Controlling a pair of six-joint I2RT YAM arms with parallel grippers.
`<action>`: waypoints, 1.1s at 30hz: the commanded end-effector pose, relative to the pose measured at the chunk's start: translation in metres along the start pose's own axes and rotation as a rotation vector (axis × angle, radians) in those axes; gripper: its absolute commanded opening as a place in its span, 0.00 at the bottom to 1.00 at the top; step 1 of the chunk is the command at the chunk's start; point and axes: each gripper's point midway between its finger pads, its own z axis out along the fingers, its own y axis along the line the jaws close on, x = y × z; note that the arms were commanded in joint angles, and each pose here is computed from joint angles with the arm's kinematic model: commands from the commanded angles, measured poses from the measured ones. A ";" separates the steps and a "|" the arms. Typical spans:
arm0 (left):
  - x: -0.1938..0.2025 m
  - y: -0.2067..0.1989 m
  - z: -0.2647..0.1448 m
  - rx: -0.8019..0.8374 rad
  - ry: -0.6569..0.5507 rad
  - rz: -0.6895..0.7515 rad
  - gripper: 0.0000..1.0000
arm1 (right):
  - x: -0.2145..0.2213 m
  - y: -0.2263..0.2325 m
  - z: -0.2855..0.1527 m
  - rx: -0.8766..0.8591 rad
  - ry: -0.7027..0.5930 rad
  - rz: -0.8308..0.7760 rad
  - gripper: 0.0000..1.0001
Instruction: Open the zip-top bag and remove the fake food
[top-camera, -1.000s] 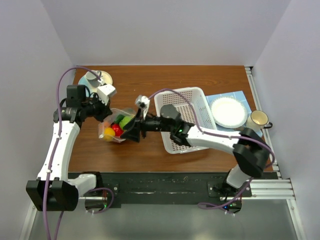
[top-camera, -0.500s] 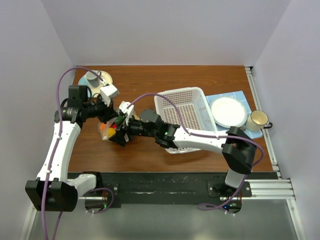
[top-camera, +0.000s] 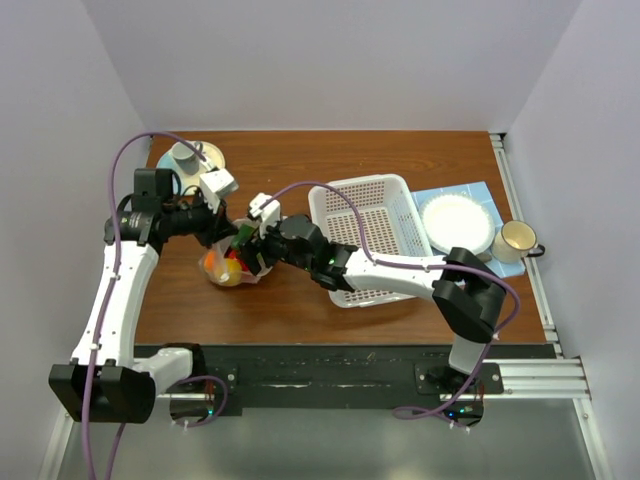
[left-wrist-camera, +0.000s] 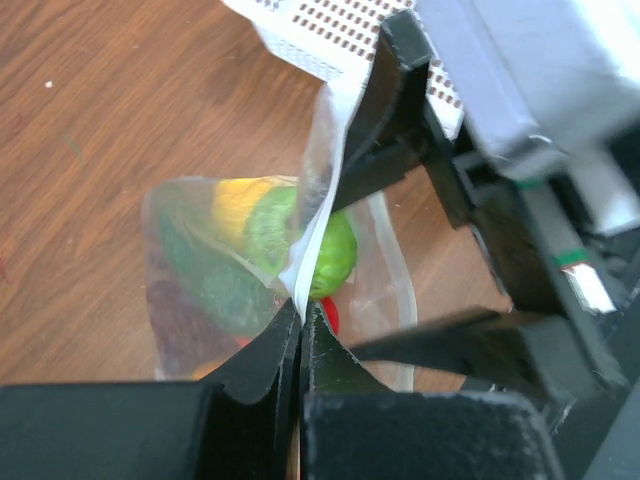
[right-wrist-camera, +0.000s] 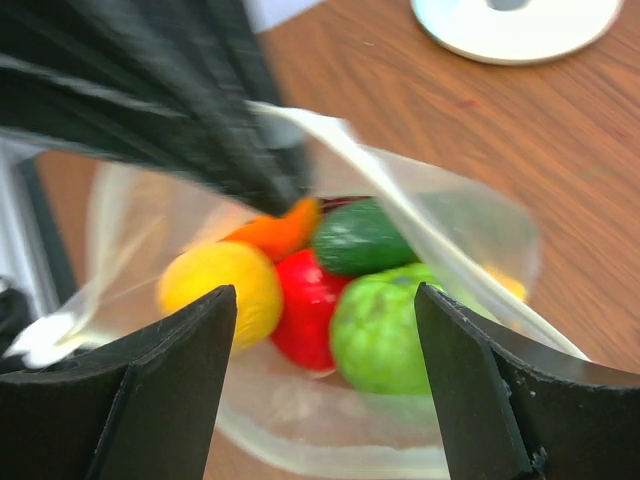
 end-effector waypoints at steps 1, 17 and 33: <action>-0.023 -0.022 -0.010 0.100 -0.066 0.067 0.00 | 0.016 -0.027 -0.004 0.136 0.023 -0.028 0.77; -0.025 -0.031 -0.019 0.123 -0.061 0.119 0.00 | 0.076 -0.033 0.000 0.155 0.182 -0.020 0.80; -0.027 -0.025 -0.013 0.118 -0.073 0.107 0.00 | 0.128 -0.031 -0.019 0.135 0.299 0.021 0.86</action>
